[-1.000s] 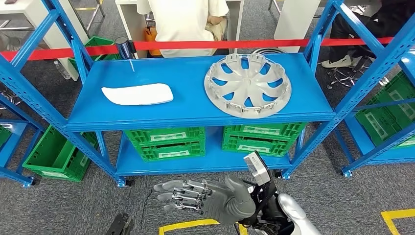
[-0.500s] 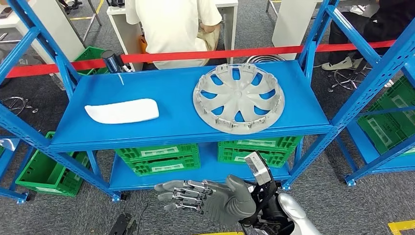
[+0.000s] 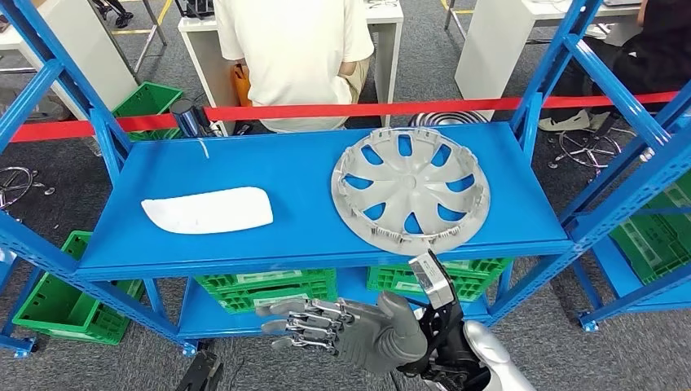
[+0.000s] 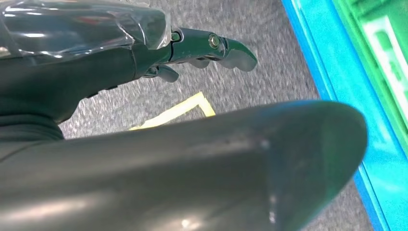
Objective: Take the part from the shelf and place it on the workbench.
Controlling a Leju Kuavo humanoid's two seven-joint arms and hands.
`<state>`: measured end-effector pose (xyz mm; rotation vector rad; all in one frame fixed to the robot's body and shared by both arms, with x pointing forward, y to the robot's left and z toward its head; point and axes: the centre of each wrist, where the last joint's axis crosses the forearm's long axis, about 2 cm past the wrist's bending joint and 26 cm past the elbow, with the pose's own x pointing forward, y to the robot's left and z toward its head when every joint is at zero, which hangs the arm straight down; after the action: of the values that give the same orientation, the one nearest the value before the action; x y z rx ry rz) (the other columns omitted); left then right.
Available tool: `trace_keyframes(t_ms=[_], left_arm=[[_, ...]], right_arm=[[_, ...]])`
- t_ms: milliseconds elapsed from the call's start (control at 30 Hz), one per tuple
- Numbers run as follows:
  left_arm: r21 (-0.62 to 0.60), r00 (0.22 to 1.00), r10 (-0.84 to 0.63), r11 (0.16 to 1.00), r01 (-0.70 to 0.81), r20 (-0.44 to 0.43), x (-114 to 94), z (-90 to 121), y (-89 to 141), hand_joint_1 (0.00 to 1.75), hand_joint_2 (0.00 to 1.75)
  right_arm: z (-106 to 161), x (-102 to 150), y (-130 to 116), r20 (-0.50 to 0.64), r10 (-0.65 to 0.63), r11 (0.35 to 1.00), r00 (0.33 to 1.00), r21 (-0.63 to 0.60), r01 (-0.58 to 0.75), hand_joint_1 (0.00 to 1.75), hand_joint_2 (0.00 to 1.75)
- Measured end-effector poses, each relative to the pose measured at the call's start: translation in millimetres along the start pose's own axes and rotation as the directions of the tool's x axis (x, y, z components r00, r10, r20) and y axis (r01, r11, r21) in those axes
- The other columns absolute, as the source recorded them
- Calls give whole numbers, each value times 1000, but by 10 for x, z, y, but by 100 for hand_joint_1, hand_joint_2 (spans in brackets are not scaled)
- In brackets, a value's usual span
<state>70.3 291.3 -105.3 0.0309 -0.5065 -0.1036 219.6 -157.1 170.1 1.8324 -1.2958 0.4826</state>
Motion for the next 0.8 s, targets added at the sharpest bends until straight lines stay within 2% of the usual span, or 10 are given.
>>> trace_keyframes(t_ms=[300,433,800], left_arm=[[-9,1000,5,1000,-5,-5,-21,8,-24,0,0],[-14,1000,11,1000,-11,-1,-16,7,-19,0,0],[-16,1000,7,1000,-7,-2,-32,13,-7,0,0]], right_arm=[[21,-6,3,-7,-1,1000,1000,-2,1,0,0],[4,-2,5,-9,6,1000,1000,-3,-6,0,175],[34,-20,8,-30,23,999,999,-31,-24,0,175]])
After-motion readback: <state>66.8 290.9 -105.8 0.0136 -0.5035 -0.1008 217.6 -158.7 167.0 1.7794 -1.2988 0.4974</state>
